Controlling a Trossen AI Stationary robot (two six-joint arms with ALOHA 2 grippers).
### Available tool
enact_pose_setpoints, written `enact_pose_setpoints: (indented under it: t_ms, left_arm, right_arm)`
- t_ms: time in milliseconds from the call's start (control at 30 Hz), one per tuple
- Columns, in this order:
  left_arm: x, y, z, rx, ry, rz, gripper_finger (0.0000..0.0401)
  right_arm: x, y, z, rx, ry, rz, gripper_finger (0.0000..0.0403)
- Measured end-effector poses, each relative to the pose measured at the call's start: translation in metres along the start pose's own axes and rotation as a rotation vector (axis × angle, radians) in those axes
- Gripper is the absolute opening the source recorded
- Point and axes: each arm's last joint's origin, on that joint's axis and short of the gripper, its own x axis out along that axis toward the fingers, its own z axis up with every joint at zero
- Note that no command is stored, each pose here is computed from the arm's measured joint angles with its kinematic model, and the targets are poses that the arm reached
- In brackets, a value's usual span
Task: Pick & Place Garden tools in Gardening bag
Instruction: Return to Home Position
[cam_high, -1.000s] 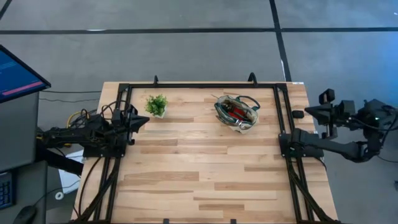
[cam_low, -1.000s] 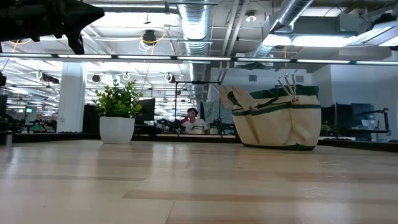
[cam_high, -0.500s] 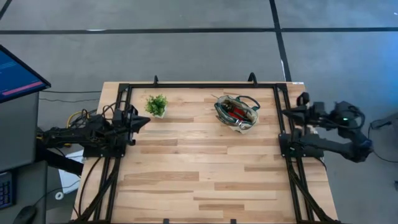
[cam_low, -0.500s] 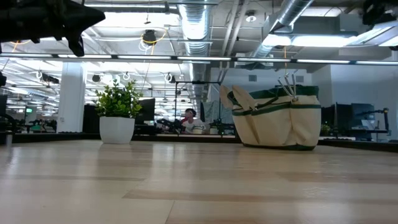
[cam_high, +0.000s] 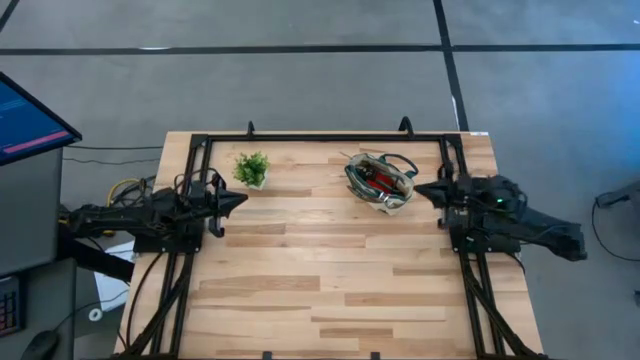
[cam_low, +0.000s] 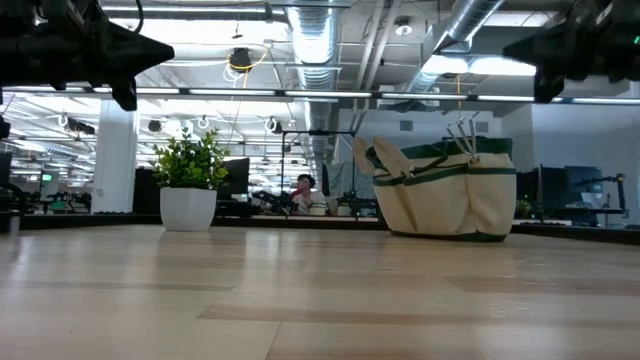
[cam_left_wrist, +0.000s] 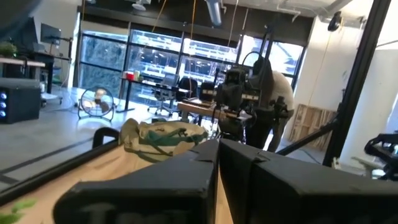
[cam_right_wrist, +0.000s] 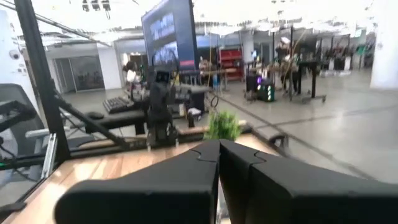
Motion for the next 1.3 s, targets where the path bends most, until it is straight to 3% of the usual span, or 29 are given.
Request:
enact_pose_setpoints:
  t_ms: [267, 567, 867, 1300]
  left_arm:
    - [0.000, 0.000, 0.000, 0.044, 0.001, 0.001, 0.0003]
    - [0.000, 0.000, -0.001, 0.052, 0.008, 0.002, 0.0003]
    - [0.000, 0.000, -0.001, 0.055, 0.012, 0.003, 0.0003]
    - [0.000, 0.000, -0.001, 0.055, 0.008, 0.002, 0.0003]
  right_arm:
    - [0.010, -0.005, -0.040, 0.033, -0.050, 0.005, 0.0000]
    - [0.010, -0.005, -0.043, 0.003, -0.029, 0.002, 0.0000]
    - [0.010, -0.006, -0.055, 0.007, 0.093, -0.010, 0.0000]
    - [0.010, -0.006, -0.055, -0.019, 0.093, -0.008, 0.0000]
